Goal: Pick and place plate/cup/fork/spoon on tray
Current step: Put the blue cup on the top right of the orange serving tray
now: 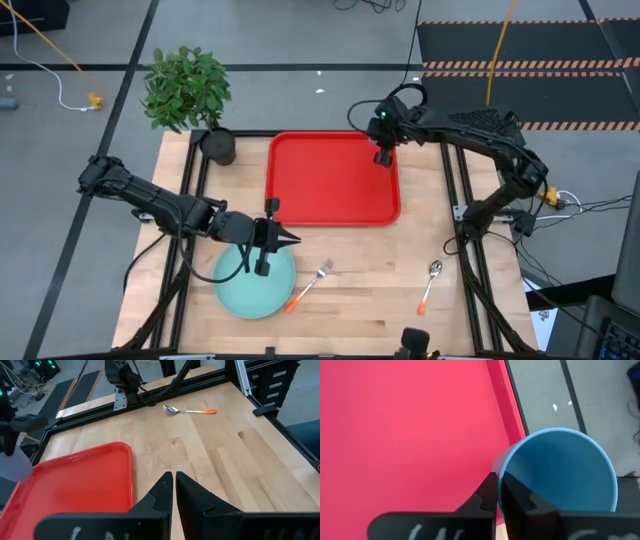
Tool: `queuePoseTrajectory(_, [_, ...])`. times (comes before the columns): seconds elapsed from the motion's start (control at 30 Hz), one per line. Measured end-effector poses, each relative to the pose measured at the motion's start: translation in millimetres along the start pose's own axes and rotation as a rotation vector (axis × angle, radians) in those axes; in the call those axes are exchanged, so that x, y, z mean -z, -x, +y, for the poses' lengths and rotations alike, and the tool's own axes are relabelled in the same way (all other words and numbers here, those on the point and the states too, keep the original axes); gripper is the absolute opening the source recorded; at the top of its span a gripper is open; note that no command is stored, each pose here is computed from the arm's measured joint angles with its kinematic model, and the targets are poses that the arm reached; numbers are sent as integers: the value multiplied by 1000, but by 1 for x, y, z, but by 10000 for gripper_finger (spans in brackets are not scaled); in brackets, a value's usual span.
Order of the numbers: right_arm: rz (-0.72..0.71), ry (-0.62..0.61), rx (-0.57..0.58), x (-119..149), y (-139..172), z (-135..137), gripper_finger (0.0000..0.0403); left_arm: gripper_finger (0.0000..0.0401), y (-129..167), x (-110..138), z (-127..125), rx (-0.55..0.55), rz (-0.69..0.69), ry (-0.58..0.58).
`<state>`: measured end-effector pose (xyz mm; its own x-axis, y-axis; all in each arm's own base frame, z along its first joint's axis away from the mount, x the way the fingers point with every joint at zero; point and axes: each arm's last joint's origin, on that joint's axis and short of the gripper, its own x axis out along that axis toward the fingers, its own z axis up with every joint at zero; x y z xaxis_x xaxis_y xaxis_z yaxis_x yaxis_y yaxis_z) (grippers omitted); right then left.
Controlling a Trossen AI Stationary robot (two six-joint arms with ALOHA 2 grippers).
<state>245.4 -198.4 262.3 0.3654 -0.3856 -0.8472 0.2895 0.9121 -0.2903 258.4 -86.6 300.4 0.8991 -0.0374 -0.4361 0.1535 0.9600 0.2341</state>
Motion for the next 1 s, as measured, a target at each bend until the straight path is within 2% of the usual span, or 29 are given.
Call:
queuePoseTrajectory(0.23, [14, -52, -1, 3, -4, -6, 0, 26, 0, 0, 0, 0, 0, -3])
queuePoseTrajectory(0.33, [-6, -62, -40, 3, -5, -4, 0, 26, 0, 0, 0, 0, 0, -3])
queuePoseTrajectory(0.73, [24, -75, -51, 20, -24, 6, 3, 26, 0, 0, 0, 0, -1, -3])
queuePoseTrajectory(1.0, [26, -74, -11, 24, -30, 7, 7, 26, 0, 0, 0, 0, -1, -3])
